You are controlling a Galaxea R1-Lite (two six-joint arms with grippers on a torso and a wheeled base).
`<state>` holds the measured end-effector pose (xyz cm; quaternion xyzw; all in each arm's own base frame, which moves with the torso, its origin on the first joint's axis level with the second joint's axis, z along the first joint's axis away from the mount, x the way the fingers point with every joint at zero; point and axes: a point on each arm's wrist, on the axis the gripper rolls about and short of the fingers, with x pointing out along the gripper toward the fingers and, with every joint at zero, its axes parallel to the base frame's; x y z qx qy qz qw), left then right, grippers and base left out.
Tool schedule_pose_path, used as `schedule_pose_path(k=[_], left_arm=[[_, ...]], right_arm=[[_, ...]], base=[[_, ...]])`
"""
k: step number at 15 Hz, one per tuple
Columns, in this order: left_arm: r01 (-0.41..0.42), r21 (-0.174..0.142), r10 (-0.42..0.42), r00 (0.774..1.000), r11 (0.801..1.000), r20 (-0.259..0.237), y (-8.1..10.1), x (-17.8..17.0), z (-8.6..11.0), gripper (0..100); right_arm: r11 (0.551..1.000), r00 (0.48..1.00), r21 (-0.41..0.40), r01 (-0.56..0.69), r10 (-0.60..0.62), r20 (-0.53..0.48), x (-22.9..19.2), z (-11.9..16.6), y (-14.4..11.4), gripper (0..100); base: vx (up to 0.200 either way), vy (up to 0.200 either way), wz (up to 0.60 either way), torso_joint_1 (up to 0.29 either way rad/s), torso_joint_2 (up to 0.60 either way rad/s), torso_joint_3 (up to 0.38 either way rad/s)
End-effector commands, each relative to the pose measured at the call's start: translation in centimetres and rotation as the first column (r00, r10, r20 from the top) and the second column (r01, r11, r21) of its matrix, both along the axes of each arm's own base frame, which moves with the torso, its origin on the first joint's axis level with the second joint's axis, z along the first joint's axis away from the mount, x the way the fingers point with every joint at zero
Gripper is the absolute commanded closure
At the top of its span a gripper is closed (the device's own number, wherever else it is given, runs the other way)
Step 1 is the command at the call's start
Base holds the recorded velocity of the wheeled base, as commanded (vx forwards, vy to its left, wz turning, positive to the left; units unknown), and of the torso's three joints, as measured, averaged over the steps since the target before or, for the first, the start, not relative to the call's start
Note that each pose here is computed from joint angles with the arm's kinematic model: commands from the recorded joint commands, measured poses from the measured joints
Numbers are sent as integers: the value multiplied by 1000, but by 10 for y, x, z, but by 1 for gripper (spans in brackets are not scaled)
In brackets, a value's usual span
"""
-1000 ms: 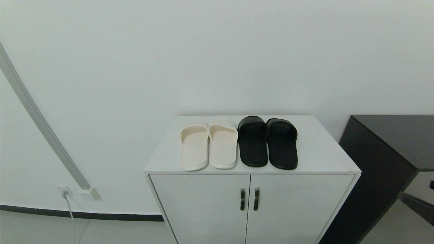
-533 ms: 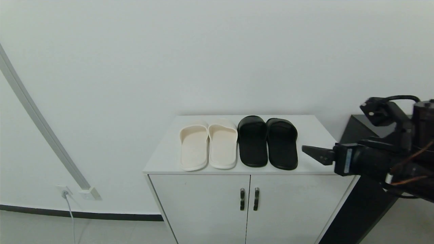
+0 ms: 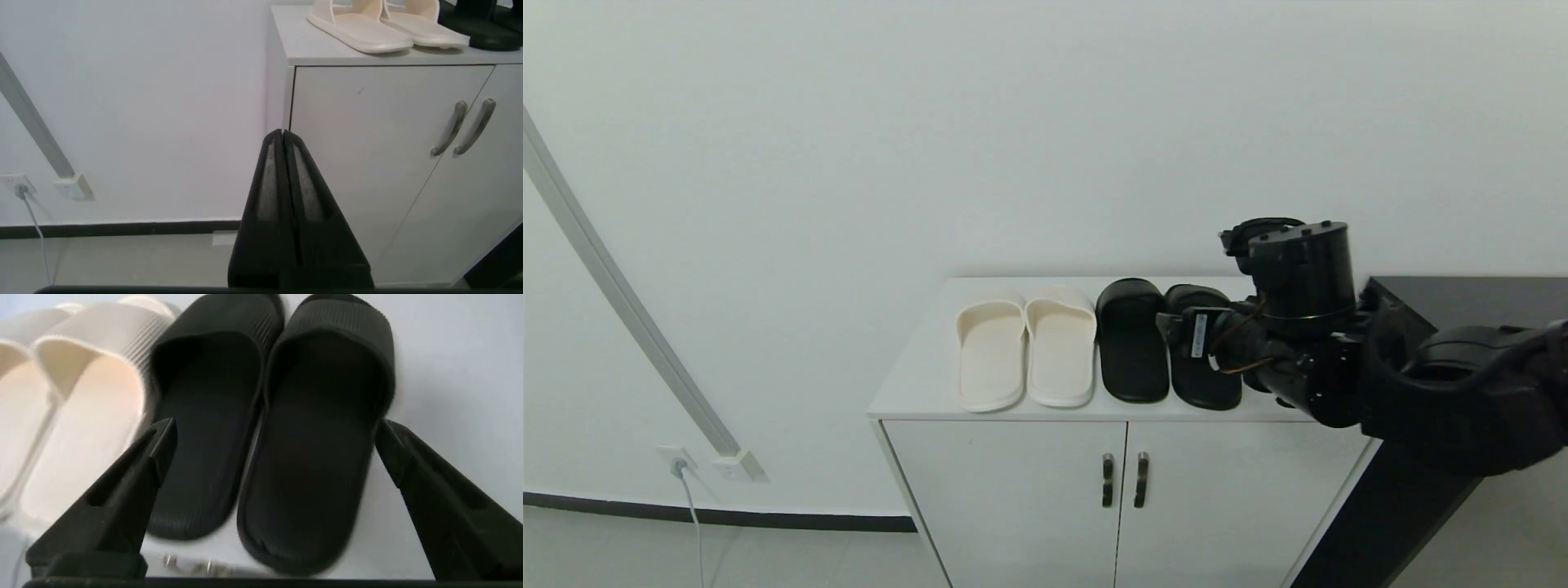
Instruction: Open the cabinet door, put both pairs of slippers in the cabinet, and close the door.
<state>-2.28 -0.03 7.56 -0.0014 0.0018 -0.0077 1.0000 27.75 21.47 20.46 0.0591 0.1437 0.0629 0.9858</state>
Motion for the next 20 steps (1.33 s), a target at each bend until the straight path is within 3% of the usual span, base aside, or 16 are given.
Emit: schedule_pose_path(k=[1,9,18,19,20], left_arm=[[0,0,0,1000,1000,1,0,0,0,100],[0,-2,0,1000,1000,1,0,0,0,100],[0,-3,0,1000,1000,0,0,0,0,100],[0,-3,0,1000,1000,0,0,0,0,100],[0,-3,0,1000,1000,0,0,0,0,100]], right_arm=[[999,999,-28,31,-32,-26,20,-22,19,0],[986,986,-45,164,-163,25,78,-49,51,0],[974,976,-74,214,-209,64,112,-57,51,0],[974,976,-74,214,-209,64,112,-56,51,100],[974,976,-73,214,-209,65,112,-55,51,100]], base=[[0,0,0,0,0,0],[0,0,0,0,0,0],[0,0,0,0,0,0],[0,0,0,0,0,0],[0,0,0,0,0,0]])
